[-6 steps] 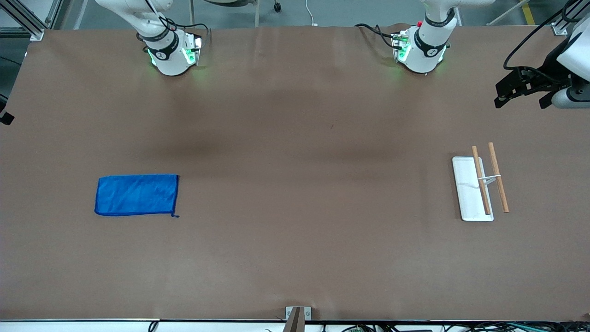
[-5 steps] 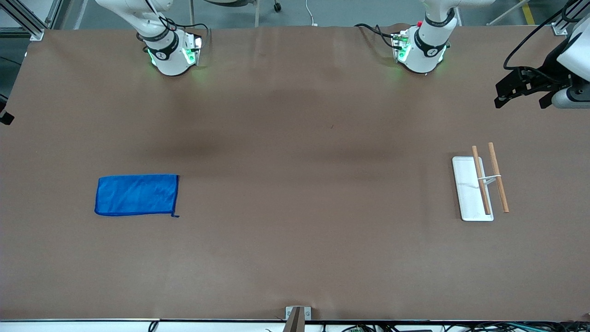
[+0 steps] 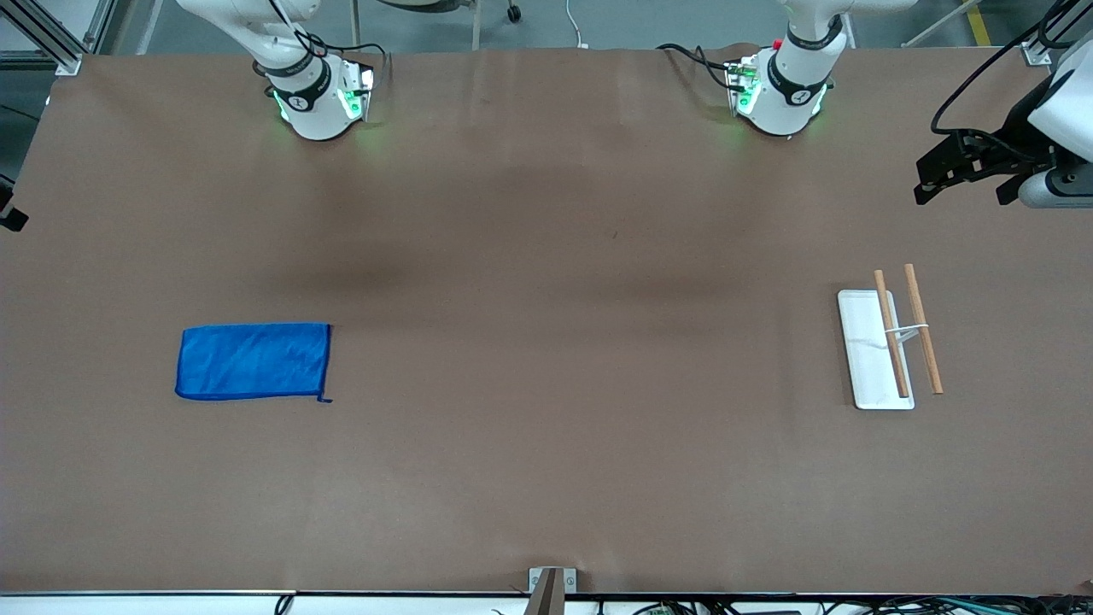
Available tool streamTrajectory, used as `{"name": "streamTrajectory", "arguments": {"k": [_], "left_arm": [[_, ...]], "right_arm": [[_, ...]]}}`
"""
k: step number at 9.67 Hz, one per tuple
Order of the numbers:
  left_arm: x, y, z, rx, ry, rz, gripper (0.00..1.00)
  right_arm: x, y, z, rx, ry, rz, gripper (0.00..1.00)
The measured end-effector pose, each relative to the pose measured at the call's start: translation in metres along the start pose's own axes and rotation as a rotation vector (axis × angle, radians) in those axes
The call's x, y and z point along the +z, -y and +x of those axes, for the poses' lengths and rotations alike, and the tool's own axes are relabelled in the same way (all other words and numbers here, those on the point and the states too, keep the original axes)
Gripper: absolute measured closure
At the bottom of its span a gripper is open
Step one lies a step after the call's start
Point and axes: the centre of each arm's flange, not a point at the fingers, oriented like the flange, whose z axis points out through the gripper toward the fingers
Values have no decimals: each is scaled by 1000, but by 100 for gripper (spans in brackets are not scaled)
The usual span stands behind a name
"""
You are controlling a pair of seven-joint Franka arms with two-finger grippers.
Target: Right arm passes towel to left arm to hang
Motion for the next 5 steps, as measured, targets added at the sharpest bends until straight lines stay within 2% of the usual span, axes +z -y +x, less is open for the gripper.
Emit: {"name": "streamTrajectory", "arguments": {"k": [2, 3, 5], "left_arm": [[0, 0, 0, 0, 0, 0, 0], [0, 1, 1, -2, 0, 0, 0], [2, 2, 2, -4, 2, 0, 0]], "right_arm": [[56, 13, 22, -21, 60, -5, 0], [103, 21, 37, -32, 86, -10, 0], [190, 33, 52, -52, 91, -15, 0]]}}
